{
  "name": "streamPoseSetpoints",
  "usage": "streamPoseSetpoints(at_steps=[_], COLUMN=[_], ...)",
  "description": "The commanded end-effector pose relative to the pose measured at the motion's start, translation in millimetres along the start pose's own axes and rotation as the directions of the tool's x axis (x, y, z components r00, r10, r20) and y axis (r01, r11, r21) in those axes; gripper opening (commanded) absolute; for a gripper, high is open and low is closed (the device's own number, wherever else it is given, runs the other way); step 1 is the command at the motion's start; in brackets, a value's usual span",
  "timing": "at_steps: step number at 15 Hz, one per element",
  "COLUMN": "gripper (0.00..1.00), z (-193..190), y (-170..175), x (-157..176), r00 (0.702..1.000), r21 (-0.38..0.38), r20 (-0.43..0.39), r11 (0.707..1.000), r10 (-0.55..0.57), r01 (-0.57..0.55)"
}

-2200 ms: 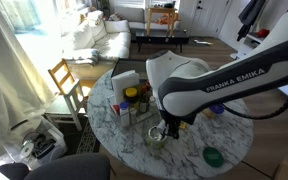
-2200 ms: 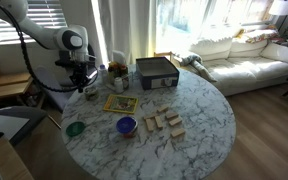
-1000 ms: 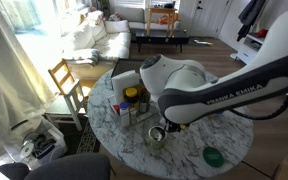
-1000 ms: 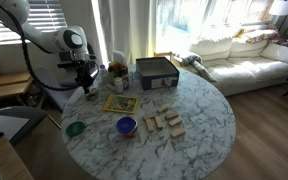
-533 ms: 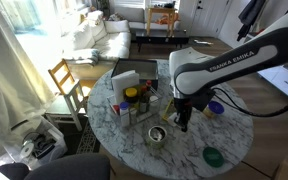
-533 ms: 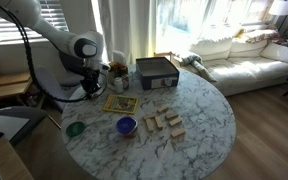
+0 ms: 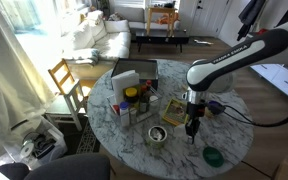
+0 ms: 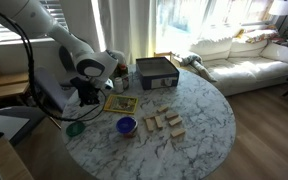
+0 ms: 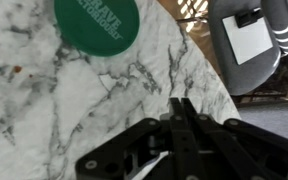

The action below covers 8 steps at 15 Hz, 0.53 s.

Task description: Pour the contents of the small plastic cup into the can on the left

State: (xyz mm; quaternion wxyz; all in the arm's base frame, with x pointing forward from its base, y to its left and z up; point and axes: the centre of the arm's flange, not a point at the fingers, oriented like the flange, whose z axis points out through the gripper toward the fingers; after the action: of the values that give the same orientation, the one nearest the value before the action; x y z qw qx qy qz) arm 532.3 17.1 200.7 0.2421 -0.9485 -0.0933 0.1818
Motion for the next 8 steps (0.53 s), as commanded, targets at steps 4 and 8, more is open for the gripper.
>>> streamPoseSetpoints(at_steps=[4,8], gripper=[0.01,0.01], z=[26.6,47.2], y=[21.9,32.3], x=[-13.9,-14.0], r00=[1.000,1.000], r21=[0.341,0.522], r20=[-0.012,-0.008], r11=[0.939,0.853], r10=[-0.029,-0.017], r01=[0.031,0.019])
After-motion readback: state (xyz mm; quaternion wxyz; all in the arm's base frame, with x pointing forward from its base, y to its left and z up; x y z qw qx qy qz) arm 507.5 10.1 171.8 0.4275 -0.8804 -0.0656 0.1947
